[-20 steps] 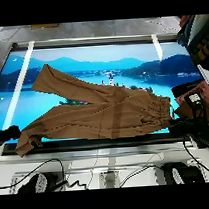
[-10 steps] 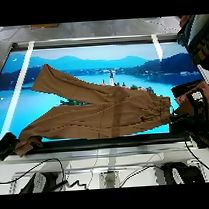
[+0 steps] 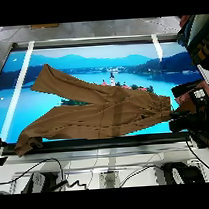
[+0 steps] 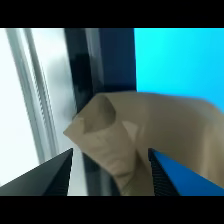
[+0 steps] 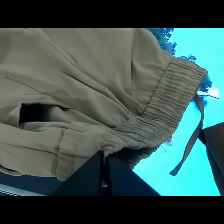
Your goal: Fold the clothes and pants, and hang the long-sleeved shirts on hangers.
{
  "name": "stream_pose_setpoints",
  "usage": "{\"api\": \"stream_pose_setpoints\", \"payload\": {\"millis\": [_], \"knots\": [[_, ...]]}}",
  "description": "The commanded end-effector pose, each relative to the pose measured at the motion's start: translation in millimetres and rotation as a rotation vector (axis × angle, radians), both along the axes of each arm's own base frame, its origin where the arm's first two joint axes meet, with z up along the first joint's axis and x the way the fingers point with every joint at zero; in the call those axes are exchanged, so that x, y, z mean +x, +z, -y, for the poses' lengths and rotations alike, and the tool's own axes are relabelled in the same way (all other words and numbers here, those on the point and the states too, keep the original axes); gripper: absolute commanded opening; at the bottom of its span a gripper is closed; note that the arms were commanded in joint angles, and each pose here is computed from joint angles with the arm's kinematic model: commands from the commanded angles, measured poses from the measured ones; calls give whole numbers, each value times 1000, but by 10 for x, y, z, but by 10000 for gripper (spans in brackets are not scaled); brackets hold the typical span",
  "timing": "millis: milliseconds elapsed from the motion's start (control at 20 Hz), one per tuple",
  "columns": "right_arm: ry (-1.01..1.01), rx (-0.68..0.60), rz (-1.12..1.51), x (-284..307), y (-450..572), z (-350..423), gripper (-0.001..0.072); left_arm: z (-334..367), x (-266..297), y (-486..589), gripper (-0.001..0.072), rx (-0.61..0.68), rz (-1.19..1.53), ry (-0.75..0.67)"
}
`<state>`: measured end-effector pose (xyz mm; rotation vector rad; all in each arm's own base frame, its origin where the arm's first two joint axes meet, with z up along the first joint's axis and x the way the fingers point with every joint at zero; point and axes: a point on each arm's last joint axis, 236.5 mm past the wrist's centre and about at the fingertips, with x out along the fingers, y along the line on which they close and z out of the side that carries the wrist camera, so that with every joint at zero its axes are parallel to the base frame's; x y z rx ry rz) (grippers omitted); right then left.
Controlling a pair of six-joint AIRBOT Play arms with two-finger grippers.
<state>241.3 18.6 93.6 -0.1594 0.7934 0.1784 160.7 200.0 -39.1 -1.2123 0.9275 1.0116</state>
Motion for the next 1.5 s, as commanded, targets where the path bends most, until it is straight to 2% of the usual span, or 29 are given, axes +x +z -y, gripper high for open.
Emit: {"api": "stream_pose_setpoints", "payload": {"millis": [0,150,400,550,600,700,750,800,850,1100,1300,1450], "knots": [[-1,1,6,9,10,0,27,-29,-13,-150,499,-56,0,120],[-1,1,6,9,10,0,27,29,-43,-390,499,-139,-49,122],[-2,5,4,6,8,-6,27,-183,35,-574,496,-103,-33,153],[-1,17,5,7,12,-28,27,-169,113,-738,483,-154,-19,184],[0,20,5,7,13,-34,27,-156,194,-772,431,-182,12,209],[1,23,5,8,16,-41,27,-171,402,-762,212,-194,99,200],[1,24,5,7,14,-43,28,-204,492,-727,151,-181,141,188],[1,24,5,7,14,-42,28,-230,577,-682,51,-167,180,168],[1,24,5,7,15,-42,28,-251,651,-634,27,-150,213,133],[0,23,9,14,22,-40,27,-678,1169,111,23,56,399,-63],[-115,115,145,252,280,22,27,-915,1829,1168,22,366,494,-360],[-173,178,200,356,394,45,27,-895,2066,1511,22,594,379,-600]]}}
